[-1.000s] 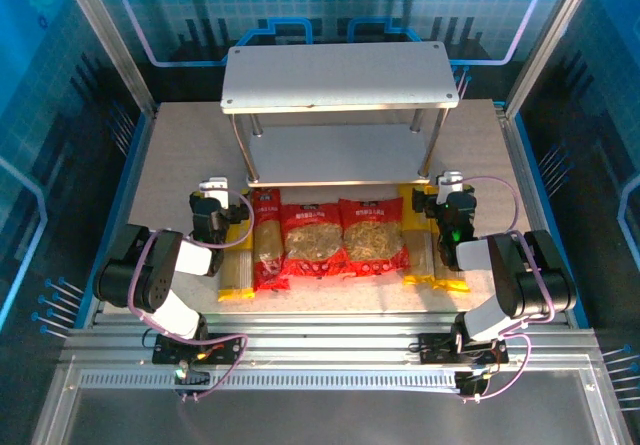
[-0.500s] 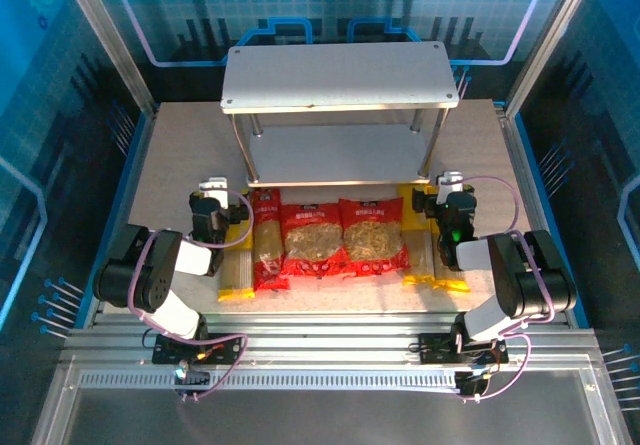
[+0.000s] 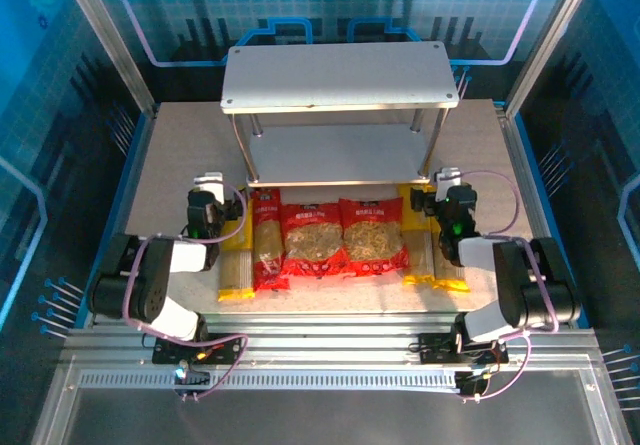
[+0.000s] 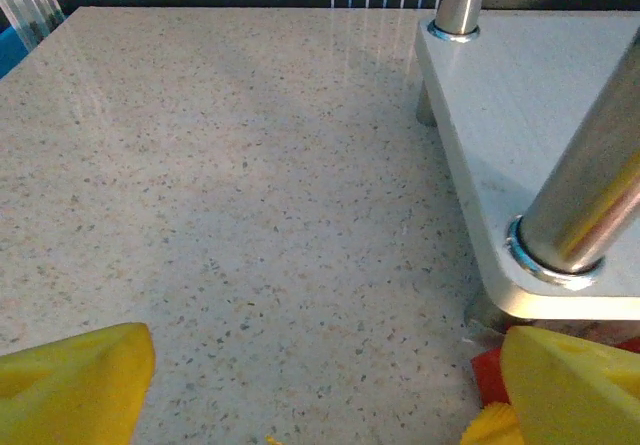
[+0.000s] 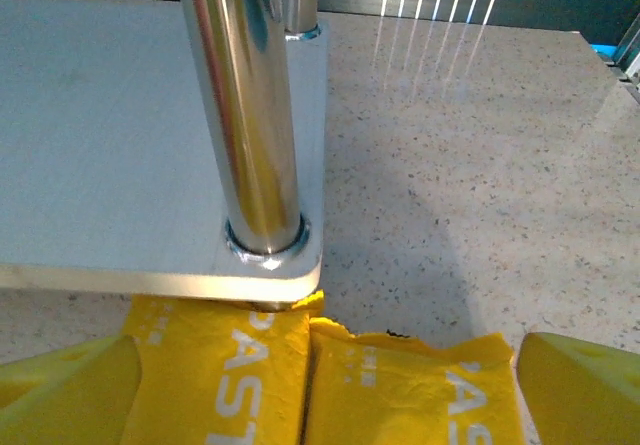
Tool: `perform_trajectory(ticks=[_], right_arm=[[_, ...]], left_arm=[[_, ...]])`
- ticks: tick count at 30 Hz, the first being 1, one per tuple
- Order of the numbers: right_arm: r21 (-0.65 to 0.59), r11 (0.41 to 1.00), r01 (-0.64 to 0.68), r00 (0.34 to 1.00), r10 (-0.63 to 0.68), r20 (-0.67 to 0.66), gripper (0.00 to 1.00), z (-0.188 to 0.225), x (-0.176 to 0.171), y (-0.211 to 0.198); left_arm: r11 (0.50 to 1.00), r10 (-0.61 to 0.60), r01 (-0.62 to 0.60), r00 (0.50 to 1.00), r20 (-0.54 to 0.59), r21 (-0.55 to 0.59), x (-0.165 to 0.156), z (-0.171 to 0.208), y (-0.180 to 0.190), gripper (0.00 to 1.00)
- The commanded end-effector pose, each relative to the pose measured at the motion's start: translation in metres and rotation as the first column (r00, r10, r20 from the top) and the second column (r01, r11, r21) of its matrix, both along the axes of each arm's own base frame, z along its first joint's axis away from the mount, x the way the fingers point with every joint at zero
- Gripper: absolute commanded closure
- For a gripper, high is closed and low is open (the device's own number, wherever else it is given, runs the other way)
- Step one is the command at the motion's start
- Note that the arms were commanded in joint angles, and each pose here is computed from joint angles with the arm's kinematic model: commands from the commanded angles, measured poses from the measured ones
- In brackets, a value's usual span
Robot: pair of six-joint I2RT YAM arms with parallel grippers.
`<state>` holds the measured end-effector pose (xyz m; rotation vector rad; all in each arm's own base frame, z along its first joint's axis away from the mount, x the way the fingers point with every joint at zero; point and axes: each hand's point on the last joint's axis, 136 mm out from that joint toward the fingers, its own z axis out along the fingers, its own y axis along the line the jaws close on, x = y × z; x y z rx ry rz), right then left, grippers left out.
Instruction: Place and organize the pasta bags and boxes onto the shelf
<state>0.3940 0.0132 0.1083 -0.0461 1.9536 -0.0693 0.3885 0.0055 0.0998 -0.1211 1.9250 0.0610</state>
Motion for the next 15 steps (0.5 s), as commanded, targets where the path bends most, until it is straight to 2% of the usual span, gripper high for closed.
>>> perform_trajectory(ticks=[1, 3, 7, 11, 15], right_arm=[[0.011, 0.999, -0.032, 0.999, 0.032, 0.031, 0.06, 0.051, 0.003, 0.004], [0.041, 0.999, -0.015, 1.0, 0.015, 0.004, 0.09, 0.07, -0.002, 0.004], [0.141, 0.988, 0.056, 0.984, -0.03, -0.178, 0.13, 0.079, -0.026, 0.006], [0.217, 0.966, 0.144, 0.9, -0.037, -0.434, 0.18, 0.053, -0.071, 0.021], [0.167, 0.966, 0.195, 0.814, -0.065, -0.578, 0.21, 0.025, -0.111, 0.031]], left_arm=[[1.0, 0.008, -0.008, 1.0, 0.015, -0.022, 0.0, 0.044, -0.003, 0.13], [0.996, 0.032, -0.031, 0.999, 0.013, -0.08, -0.006, 0.061, -0.005, 0.15], [0.98, 0.036, -0.043, 0.999, -0.041, -0.194, -0.024, 0.081, -0.025, 0.16], [0.956, -0.023, -0.01, 0.994, -0.109, -0.292, -0.05, 0.091, -0.055, 0.15], [0.942, -0.09, 0.029, 0.982, -0.169, -0.333, -0.077, 0.088, -0.081, 0.15]])
